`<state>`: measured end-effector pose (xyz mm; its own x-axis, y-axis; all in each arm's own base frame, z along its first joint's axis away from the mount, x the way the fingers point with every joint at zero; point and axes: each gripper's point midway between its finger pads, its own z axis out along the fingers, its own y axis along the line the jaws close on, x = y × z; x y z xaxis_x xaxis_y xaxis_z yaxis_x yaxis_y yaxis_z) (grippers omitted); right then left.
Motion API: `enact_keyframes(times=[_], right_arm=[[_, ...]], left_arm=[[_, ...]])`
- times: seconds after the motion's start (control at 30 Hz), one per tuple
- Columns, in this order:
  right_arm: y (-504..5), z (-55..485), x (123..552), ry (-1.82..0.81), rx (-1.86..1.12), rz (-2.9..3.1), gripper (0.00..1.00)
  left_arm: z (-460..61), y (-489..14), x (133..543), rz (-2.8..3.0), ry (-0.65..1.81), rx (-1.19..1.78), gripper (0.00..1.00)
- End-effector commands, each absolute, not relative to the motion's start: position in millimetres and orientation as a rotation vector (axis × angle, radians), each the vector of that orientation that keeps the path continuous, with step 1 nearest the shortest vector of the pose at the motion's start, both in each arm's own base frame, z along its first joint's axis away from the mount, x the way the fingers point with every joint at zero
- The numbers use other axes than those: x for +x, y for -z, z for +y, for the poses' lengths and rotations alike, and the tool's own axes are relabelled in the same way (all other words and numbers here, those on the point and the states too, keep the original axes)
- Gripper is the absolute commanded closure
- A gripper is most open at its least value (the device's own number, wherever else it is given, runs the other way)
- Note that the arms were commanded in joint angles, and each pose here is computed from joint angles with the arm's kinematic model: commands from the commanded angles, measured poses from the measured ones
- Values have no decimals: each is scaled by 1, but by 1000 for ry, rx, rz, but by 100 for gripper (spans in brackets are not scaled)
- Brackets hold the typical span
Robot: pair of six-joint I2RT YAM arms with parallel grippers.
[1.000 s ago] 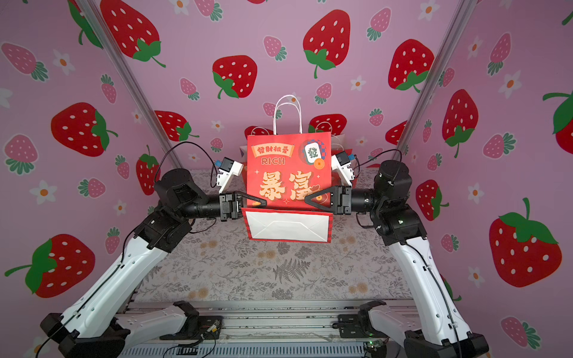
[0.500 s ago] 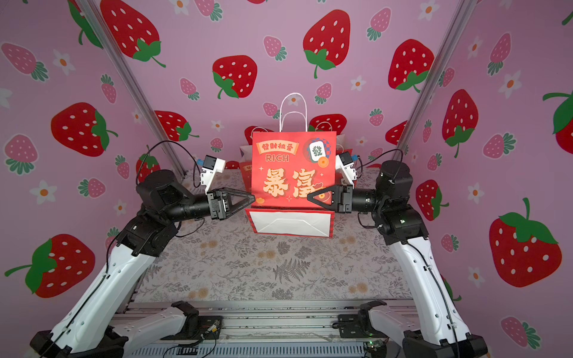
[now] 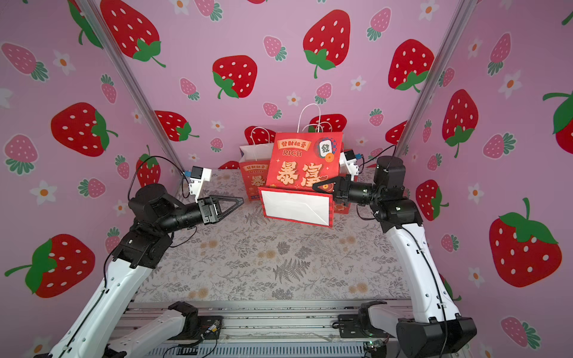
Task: Put away the paper bag
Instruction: Press the paper bag.
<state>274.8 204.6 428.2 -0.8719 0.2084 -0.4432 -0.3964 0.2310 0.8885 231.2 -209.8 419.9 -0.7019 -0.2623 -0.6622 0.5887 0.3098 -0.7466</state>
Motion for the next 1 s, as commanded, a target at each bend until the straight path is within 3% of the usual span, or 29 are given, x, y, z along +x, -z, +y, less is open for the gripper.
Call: enact_keyframes(times=[0.0, 0.3, 0.8, 0.9, 0.97], right_arm=[[-449, 214, 276, -1771, -215, 1959, 100], [-453, 251, 252, -1904, -357, 1961, 100], [-455, 264, 235, -2016, -441, 1939, 100], [-454, 265, 234, -2018, -451, 1940, 100], [-455, 265, 232, -2017, -461, 1934, 100]], left_arm=[[-214, -423, 233, 1797, 1495, 310, 1], [-239, -438, 242, 1740, 1559, 382, 1], [-249, -464, 230, 1623, 1621, 446, 0], [-250, -467, 231, 1609, 1633, 445, 9], [-251, -468, 232, 1608, 1640, 444, 21]])
